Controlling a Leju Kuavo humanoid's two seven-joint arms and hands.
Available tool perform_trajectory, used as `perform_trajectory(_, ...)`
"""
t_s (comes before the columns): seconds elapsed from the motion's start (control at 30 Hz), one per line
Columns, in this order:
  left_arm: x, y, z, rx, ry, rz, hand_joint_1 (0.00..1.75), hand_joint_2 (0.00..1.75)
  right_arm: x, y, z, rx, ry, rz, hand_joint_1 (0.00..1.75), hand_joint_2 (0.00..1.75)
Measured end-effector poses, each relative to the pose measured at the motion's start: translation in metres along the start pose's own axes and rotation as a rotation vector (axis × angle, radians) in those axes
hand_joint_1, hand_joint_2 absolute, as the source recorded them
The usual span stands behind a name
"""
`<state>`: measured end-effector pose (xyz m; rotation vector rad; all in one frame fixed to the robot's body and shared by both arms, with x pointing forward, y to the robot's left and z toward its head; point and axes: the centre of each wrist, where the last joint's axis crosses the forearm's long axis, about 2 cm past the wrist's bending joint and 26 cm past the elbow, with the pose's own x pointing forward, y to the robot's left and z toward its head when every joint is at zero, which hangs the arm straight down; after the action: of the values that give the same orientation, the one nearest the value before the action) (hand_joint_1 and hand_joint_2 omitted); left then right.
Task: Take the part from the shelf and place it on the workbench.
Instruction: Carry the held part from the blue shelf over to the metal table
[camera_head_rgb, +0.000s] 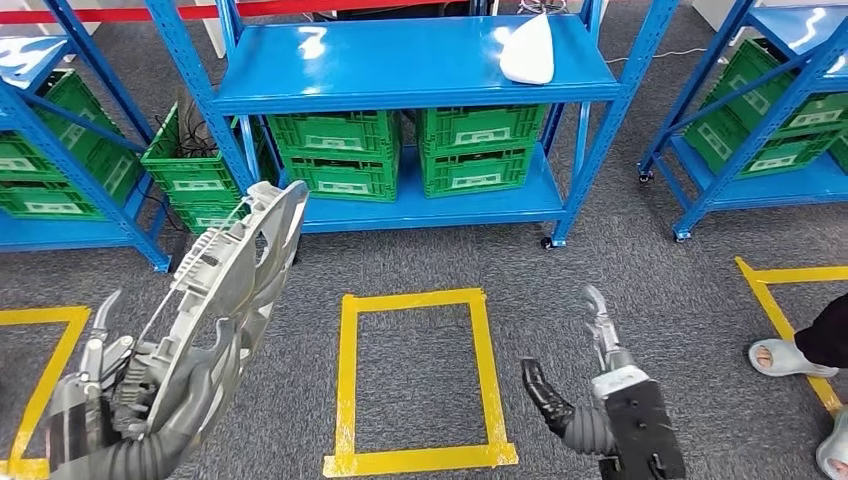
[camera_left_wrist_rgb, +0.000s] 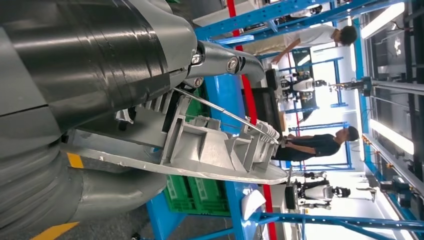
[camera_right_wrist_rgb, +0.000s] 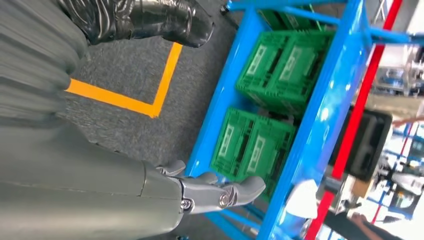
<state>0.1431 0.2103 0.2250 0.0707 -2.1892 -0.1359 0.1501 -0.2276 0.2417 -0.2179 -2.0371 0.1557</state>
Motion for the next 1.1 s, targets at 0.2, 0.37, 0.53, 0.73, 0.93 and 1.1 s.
perform_trajectory(0.2, 0.001, 0.000, -0.001, -0.010, 0.031, -0.038, 1.75, 1.75, -0.002, 0.002, -0.005, 0.023, -0.030, -0.059, 0.00, 1.75)
perform_trajectory(0.37, 0.002, -0.001, -0.006, -0.028, 0.049, -0.072, 1.75, 1.75, -0.011, 0.007, -0.007, 0.051, -0.070, -0.114, 0.00, 1.75)
perform_trajectory(0.53, 0.003, -0.001, -0.007, -0.025, 0.056, -0.078, 1.75, 1.75, -0.017, 0.011, -0.008, 0.056, -0.070, -0.124, 0.00, 1.75)
perform_trajectory(0.73, 0.005, -0.001, -0.008, -0.019, 0.041, -0.061, 1.75, 1.75, -0.021, 0.014, -0.009, 0.052, -0.060, -0.133, 0.00, 1.75)
perform_trajectory(0.93, 0.004, 0.001, -0.006, -0.013, 0.018, -0.010, 1.75, 1.75, -0.021, 0.015, -0.009, 0.056, -0.051, -0.107, 0.00, 1.75)
perform_trajectory(1.1, 0.004, 0.002, -0.007, -0.029, -0.001, 0.002, 1.75, 1.75, -0.020, 0.015, -0.010, 0.041, -0.054, -0.095, 0.00, 1.75)
